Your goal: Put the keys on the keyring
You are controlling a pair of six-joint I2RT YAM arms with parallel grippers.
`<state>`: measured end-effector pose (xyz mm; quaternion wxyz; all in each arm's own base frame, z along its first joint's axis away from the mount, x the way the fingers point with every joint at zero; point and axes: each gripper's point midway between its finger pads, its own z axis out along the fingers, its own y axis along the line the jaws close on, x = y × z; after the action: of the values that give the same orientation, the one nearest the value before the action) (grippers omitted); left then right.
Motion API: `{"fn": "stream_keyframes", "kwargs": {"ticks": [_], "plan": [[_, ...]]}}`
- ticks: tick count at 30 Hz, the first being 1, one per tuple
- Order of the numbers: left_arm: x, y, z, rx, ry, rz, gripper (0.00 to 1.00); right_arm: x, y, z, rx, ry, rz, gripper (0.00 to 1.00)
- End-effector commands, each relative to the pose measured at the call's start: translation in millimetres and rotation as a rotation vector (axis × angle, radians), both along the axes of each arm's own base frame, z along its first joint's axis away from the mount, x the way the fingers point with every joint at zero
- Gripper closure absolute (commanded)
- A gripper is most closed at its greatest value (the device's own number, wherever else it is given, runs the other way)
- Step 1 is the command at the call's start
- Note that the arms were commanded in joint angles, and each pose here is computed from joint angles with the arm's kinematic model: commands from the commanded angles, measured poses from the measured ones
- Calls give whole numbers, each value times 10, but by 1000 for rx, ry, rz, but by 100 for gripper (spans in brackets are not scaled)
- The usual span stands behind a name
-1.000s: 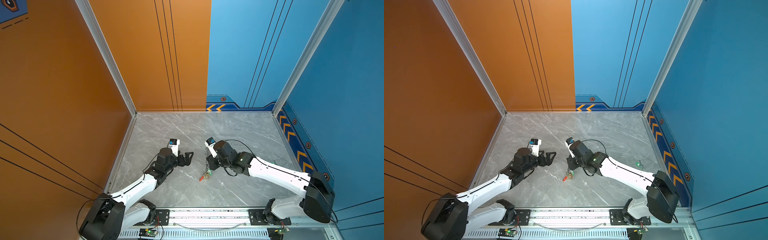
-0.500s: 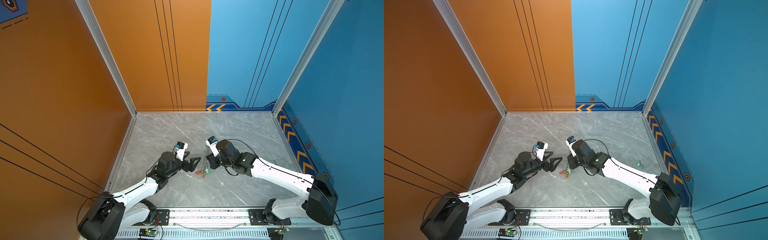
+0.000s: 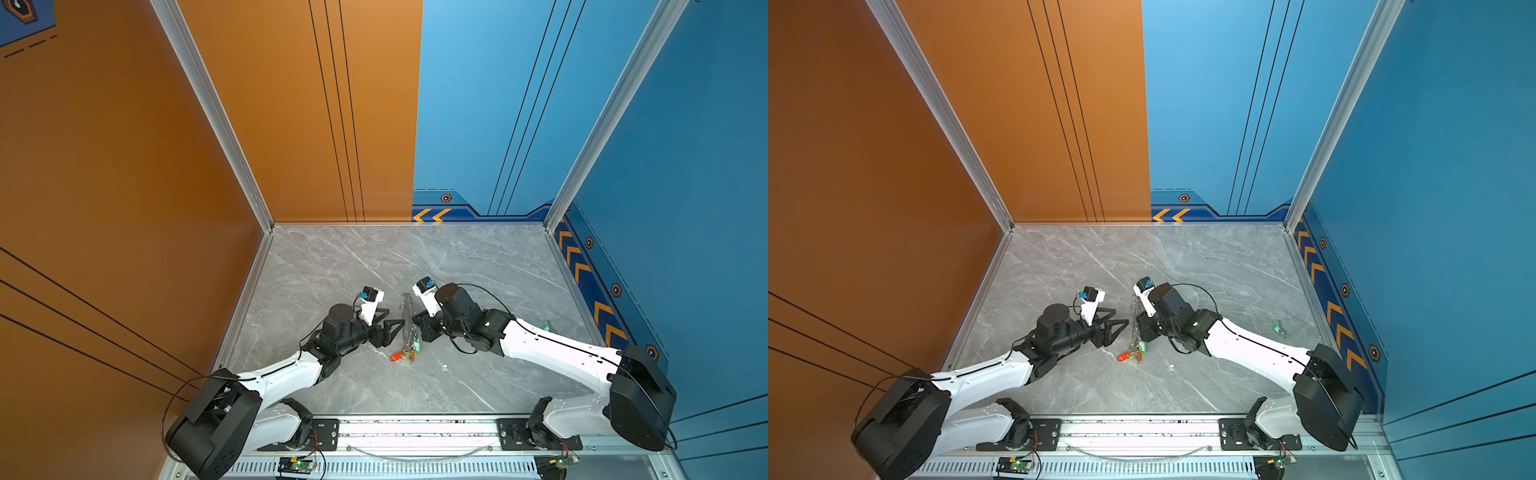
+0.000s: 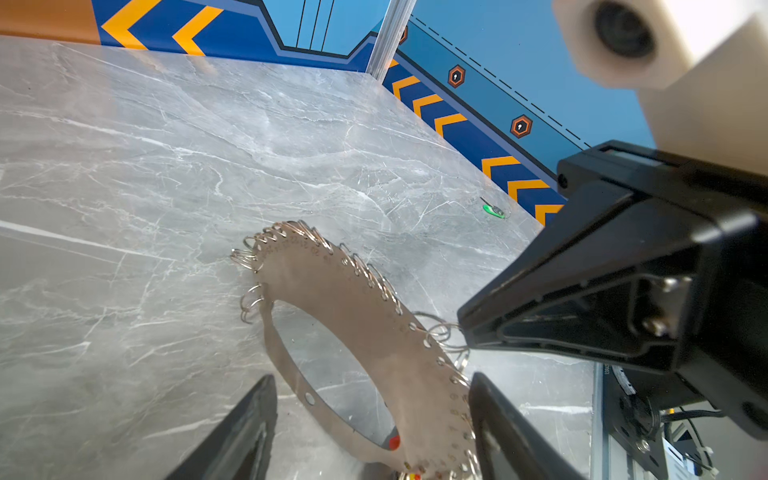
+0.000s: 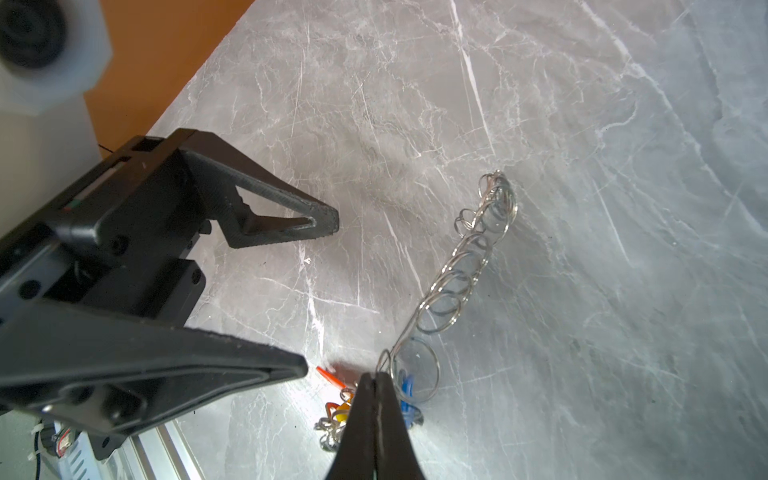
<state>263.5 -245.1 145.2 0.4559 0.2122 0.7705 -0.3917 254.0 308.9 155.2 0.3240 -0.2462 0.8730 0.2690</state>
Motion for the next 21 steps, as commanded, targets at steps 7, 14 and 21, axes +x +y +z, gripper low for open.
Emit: {"fn": "stream_keyframes", "kwargs": {"ticks": [7, 14, 21], "plan": [[-105, -142, 55, -22, -77, -84, 35, -106, 84, 79, 81, -90, 135, 100], [-224, -234, 45, -39, -124, -177, 36, -182, -37, 138, 99, -183, 211, 100], [-290, -314, 55, -47, -123, -247, 47, -176, -106, 127, 139, -204, 259, 100]]}}
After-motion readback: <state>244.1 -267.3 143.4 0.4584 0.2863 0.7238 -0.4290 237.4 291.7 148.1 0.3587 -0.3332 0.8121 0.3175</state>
